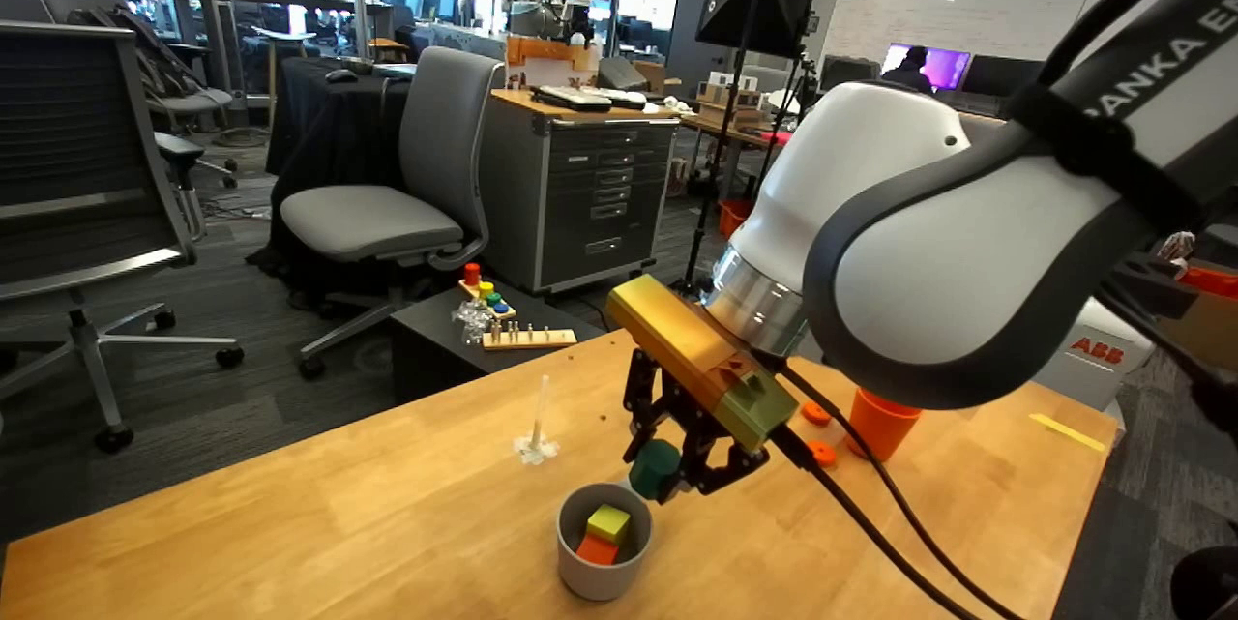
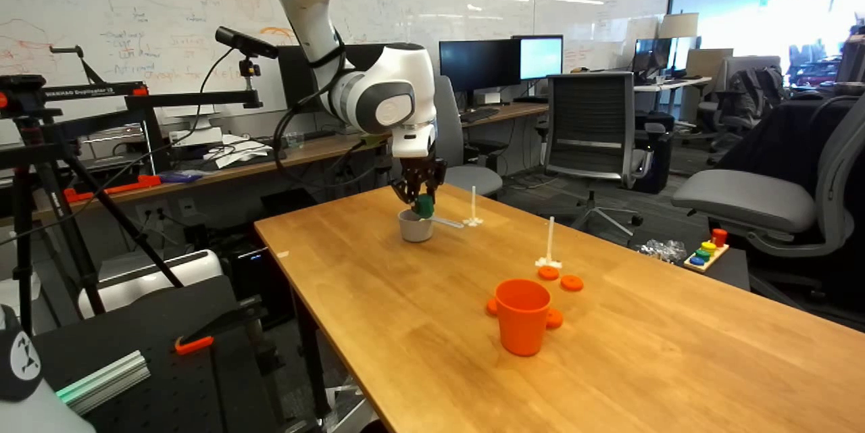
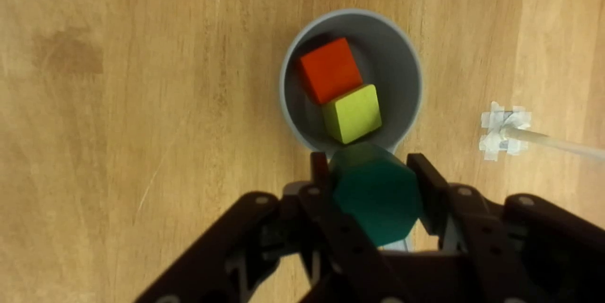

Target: Pick up the orange block and put it in the grey pot, then the yellow block and put it in the grey pot, then the green block and put it in the grey pot.

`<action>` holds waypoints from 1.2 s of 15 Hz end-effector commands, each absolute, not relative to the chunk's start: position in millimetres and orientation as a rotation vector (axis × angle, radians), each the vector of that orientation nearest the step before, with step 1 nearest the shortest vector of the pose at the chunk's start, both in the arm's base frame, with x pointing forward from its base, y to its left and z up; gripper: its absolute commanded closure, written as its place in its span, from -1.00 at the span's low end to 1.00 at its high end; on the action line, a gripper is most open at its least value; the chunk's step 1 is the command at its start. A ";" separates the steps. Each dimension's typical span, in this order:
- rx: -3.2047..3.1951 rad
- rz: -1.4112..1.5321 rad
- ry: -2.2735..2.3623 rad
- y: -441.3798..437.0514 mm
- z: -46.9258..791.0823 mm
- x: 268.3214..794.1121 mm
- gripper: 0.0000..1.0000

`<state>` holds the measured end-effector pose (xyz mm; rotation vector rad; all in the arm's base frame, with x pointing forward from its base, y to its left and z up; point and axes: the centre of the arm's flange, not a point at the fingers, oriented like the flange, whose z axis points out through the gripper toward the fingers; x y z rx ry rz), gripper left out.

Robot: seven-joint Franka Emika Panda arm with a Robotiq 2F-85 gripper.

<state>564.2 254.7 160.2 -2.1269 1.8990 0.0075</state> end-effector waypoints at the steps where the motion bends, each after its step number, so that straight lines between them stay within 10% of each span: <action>1: -2.146 0.003 1.843 264.5 161.2 562.7 0.61; 13: -2.248 -0.019 1.744 289.4 145.9 576.2 0.61; 15: -2.270 -0.045 1.713 292.9 145.4 579.7 -0.40; 18: -2.294 -0.059 1.675 297.3 147.3 583.4 -0.60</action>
